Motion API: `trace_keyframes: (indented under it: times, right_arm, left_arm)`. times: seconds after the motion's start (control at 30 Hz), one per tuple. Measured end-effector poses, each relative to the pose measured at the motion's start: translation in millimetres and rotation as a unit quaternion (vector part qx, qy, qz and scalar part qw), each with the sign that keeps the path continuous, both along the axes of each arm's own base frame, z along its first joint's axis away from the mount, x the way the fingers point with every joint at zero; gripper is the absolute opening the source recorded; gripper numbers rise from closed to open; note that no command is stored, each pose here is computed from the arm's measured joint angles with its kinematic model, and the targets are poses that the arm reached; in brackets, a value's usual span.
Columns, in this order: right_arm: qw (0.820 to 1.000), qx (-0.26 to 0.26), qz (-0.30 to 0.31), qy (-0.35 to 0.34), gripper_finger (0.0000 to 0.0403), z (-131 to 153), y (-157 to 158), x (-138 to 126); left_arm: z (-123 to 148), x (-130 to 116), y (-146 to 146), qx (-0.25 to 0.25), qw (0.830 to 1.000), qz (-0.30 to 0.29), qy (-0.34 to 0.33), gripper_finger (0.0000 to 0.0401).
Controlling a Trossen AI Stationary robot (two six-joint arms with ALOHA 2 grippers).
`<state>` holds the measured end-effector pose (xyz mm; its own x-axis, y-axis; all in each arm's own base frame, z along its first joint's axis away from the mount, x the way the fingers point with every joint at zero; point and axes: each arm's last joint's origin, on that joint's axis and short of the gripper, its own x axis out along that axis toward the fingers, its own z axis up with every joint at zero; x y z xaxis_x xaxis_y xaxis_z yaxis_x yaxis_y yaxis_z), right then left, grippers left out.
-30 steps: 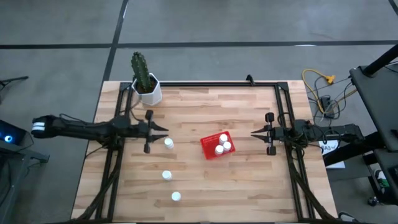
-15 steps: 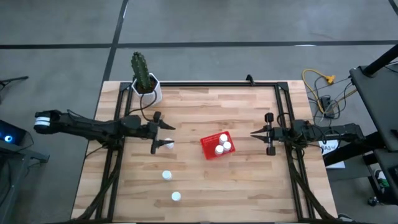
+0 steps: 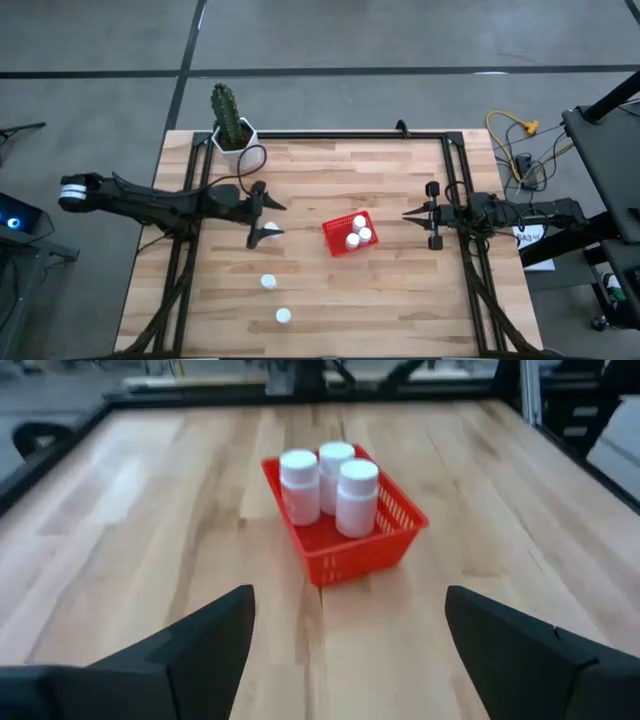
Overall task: Pick and place pill bottles into a basket
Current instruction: Put the white medicine bottle into the red basket
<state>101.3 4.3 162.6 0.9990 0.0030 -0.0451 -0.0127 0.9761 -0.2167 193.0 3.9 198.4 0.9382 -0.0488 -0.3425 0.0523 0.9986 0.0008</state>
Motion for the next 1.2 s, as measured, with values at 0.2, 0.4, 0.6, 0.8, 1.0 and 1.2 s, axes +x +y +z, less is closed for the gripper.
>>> trace_keyframes:
  times: [0.2,0.4,0.6,0.8,1.0,1.2]
  right_arm:
    - [1.0,0.001,0.0,0.001,0.0034,0,0,0]
    - [1.0,0.002,-0.001,0.003,0.0033,0,0,0]
    - [1.0,0.003,-0.001,0.003,0.0034,0,0,0]
    - [1.0,0.003,-0.001,0.01,0.0034,-2,0,1]
    - [1.0,0.003,-0.001,0.012,0.0034,-2,0,1]
    - [1.0,0.002,-0.003,0.012,0.0034,-2,0,1]
  left_arm:
    - [2,5,-6,0.0,1.0,-0.014,0.018,0.0311]
    - [-11,8,-6,0.002,0.998,-0.013,0.063,0.0311]
    - [-20,13,-5,0.021,0.996,-0.007,0.088,0.0311]
    - [-25,20,-5,0.022,0.993,-0.008,0.119,0.0311]
    - [-31,25,-5,0.02,0.987,-0.008,0.162,0.0311]
    - [-36,26,-5,0.019,0.981,-0.008,0.191,0.0311]
